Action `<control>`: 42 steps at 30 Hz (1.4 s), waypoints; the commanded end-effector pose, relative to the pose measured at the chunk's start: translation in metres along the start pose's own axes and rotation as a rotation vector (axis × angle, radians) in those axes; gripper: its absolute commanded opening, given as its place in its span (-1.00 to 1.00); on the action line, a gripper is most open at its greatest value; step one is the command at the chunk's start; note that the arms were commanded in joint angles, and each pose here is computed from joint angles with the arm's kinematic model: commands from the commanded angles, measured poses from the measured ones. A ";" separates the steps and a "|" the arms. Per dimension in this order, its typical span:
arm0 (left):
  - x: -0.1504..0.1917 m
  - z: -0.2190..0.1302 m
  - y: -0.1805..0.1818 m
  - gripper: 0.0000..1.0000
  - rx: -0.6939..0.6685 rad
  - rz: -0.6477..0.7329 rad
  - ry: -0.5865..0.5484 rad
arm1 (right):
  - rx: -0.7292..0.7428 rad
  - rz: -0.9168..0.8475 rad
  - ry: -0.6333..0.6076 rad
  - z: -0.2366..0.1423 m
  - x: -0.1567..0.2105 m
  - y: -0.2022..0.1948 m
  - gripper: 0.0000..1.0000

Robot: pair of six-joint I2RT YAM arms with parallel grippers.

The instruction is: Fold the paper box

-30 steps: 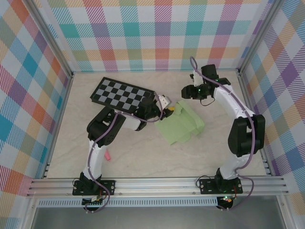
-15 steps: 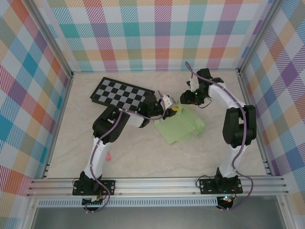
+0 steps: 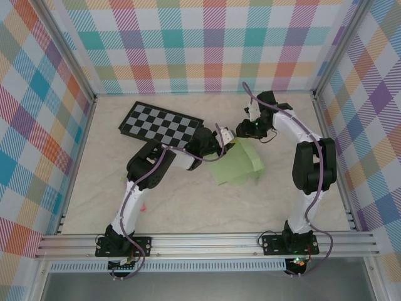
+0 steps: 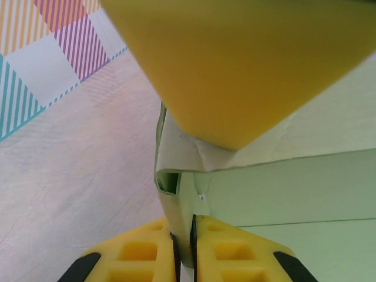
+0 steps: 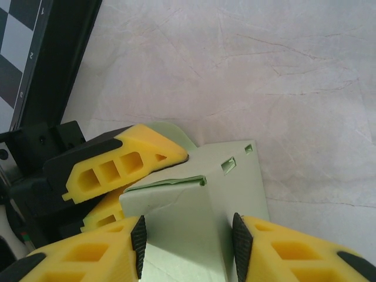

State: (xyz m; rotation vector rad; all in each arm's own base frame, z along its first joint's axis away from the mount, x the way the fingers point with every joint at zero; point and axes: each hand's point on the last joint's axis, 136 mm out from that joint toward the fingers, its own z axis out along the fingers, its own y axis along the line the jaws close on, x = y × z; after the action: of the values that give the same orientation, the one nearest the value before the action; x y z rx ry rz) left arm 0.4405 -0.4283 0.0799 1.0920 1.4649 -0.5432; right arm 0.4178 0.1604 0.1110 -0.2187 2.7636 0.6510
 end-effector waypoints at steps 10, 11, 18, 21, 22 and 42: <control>-0.012 0.014 -0.001 -1.00 -0.070 0.032 -0.023 | 0.028 -0.019 -0.076 -0.017 0.003 0.004 0.08; -0.013 0.014 -0.001 -1.00 -0.067 0.026 -0.027 | 0.031 -0.026 -0.090 -0.019 0.000 0.005 0.09; -0.013 0.015 -0.004 -1.00 -0.067 0.027 -0.026 | 0.009 -0.044 -0.119 -0.022 -0.015 0.012 0.13; -0.012 0.015 -0.004 -1.00 -0.063 0.032 -0.026 | -0.038 -0.029 -0.145 -0.030 -0.022 0.016 0.13; -0.013 0.015 -0.006 -1.00 -0.060 0.035 -0.027 | -0.051 -0.021 -0.154 -0.034 -0.025 0.016 0.13; -0.011 0.019 -0.027 -1.00 0.079 0.073 0.010 | -0.014 -0.086 -0.075 -0.028 -0.019 -0.012 0.34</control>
State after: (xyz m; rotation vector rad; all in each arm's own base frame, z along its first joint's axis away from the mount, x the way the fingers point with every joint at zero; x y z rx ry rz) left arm 0.4316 -0.4507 0.0815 1.1531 1.4310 -0.5588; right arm 0.4279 0.1320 0.1405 -0.2301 2.6549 0.6593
